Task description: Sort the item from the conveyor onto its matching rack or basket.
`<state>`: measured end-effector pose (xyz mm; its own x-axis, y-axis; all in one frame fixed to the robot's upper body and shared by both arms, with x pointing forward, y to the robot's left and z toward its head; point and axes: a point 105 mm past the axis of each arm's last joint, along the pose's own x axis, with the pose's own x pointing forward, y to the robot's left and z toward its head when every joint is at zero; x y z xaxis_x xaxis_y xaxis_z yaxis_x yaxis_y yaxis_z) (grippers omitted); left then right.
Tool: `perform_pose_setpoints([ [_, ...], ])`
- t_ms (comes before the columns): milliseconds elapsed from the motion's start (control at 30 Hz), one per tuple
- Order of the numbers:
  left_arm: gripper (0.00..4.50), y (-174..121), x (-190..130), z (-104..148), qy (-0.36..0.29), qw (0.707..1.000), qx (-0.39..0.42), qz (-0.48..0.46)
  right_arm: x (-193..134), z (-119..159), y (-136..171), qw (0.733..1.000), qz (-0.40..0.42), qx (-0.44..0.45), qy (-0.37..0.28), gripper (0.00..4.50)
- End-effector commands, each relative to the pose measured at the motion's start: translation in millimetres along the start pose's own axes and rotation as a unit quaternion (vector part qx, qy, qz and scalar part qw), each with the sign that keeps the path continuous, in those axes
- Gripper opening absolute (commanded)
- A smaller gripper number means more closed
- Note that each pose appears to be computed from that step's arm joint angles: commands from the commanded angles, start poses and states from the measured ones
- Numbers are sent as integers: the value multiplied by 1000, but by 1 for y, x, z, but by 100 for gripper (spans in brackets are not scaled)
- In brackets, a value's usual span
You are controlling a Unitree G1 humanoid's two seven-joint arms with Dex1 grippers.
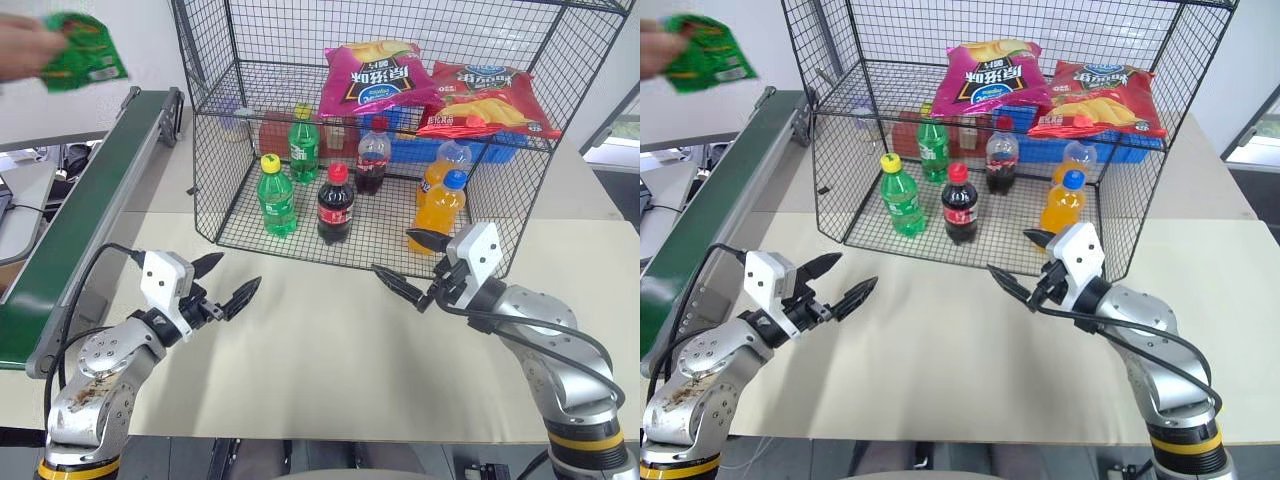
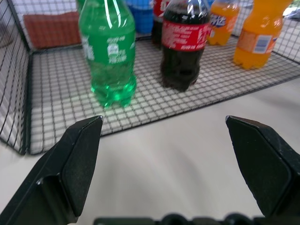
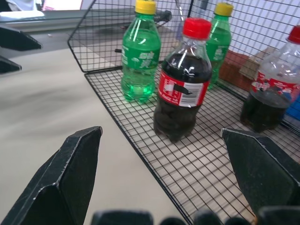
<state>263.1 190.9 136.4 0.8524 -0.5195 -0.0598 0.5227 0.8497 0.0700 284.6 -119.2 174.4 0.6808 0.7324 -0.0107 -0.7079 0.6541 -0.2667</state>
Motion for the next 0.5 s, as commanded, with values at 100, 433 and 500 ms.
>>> perform_pose_setpoints([
  [100,446,0,-14,15,-24,999,25,28,12,14,4,999,25,-8,-28,450],
  [433,446,2,-29,8,-4,998,17,58,19,20,9,998,61,-4,-33,450],
  [500,446,1,-32,6,3,998,17,61,21,21,12,997,74,-4,-32,450],
])
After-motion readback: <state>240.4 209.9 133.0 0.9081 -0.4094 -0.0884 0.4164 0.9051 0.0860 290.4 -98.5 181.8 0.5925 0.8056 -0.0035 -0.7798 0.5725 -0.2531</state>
